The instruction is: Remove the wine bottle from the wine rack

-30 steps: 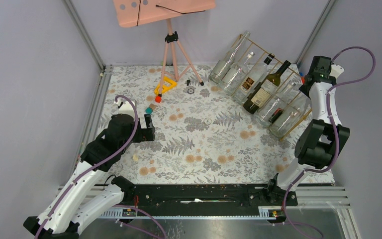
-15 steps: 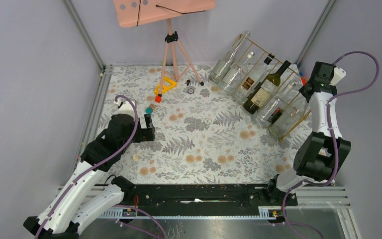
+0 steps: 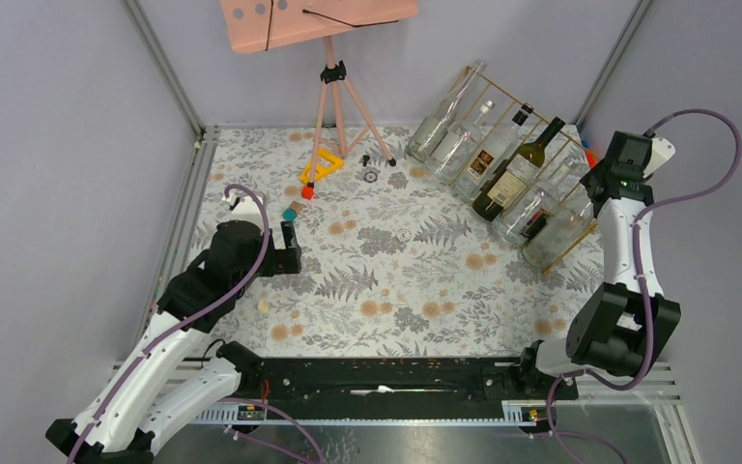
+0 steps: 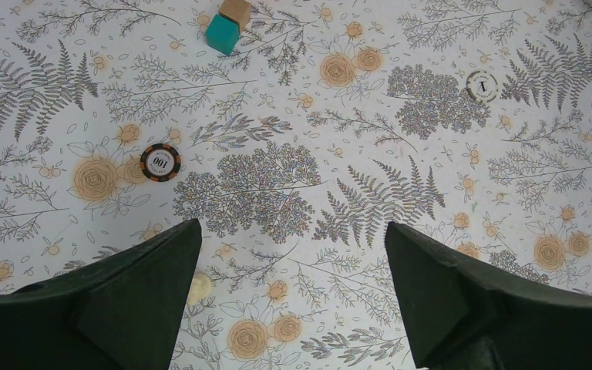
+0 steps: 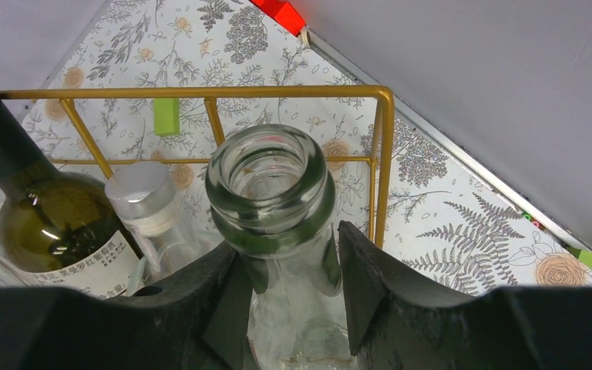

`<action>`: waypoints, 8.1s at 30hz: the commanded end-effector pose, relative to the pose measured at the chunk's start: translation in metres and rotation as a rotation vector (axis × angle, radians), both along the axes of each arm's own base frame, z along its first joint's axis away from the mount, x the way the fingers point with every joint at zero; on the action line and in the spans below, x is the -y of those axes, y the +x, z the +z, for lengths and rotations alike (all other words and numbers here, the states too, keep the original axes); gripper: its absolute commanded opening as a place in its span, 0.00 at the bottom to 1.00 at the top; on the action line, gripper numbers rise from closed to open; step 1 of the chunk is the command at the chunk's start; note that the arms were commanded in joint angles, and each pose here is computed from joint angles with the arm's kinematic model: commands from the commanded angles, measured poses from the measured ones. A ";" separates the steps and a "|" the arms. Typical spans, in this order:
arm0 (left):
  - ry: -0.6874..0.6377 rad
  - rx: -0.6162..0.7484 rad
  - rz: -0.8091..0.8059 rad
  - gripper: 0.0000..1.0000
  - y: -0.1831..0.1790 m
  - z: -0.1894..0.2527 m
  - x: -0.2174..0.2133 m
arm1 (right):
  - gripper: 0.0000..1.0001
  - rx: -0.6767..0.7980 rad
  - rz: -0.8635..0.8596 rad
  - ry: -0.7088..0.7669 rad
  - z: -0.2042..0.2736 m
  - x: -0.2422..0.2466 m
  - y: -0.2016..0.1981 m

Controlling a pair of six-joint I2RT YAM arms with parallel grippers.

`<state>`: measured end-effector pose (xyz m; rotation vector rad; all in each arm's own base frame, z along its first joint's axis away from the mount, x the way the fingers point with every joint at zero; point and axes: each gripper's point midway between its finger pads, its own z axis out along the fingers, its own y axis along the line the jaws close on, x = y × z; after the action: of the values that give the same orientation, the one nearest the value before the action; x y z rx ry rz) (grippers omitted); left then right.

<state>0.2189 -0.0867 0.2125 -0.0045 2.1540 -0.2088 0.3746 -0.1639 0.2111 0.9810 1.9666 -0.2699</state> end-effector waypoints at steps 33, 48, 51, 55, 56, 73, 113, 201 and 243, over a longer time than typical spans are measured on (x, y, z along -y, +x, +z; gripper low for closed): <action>-0.012 0.035 -0.013 0.99 0.007 0.006 0.005 | 0.00 0.388 0.179 -0.103 0.108 -0.064 -0.038; -0.008 0.029 -0.013 0.99 0.008 0.005 0.005 | 0.00 0.420 0.310 -0.114 0.115 -0.108 -0.061; -0.007 0.031 -0.010 0.99 0.008 0.005 0.005 | 0.00 0.430 0.353 -0.113 0.118 -0.122 -0.063; -0.005 0.031 -0.008 0.99 0.008 0.005 0.004 | 0.00 0.443 0.445 -0.097 0.123 -0.149 -0.063; -0.005 0.030 -0.008 0.99 0.008 0.005 0.004 | 0.00 0.444 0.464 -0.095 0.123 -0.155 -0.063; 0.000 0.039 0.008 0.99 0.008 0.006 0.001 | 0.00 0.498 0.900 -0.167 0.148 -0.323 -0.064; -0.010 0.056 0.006 0.99 0.006 0.010 0.000 | 0.69 0.499 1.310 -0.096 0.073 -0.496 -0.125; 0.005 0.336 -0.436 0.32 0.040 0.068 0.224 | 0.84 -0.082 1.008 0.277 -0.009 -0.309 -0.179; -0.030 0.513 0.482 0.00 0.207 0.181 -0.127 | 0.84 -0.165 1.027 0.266 -0.037 -0.307 -0.186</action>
<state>0.3967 0.0352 0.3109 -0.4172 1.8749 0.1176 0.1885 0.1431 0.1764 0.0232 2.4214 0.5139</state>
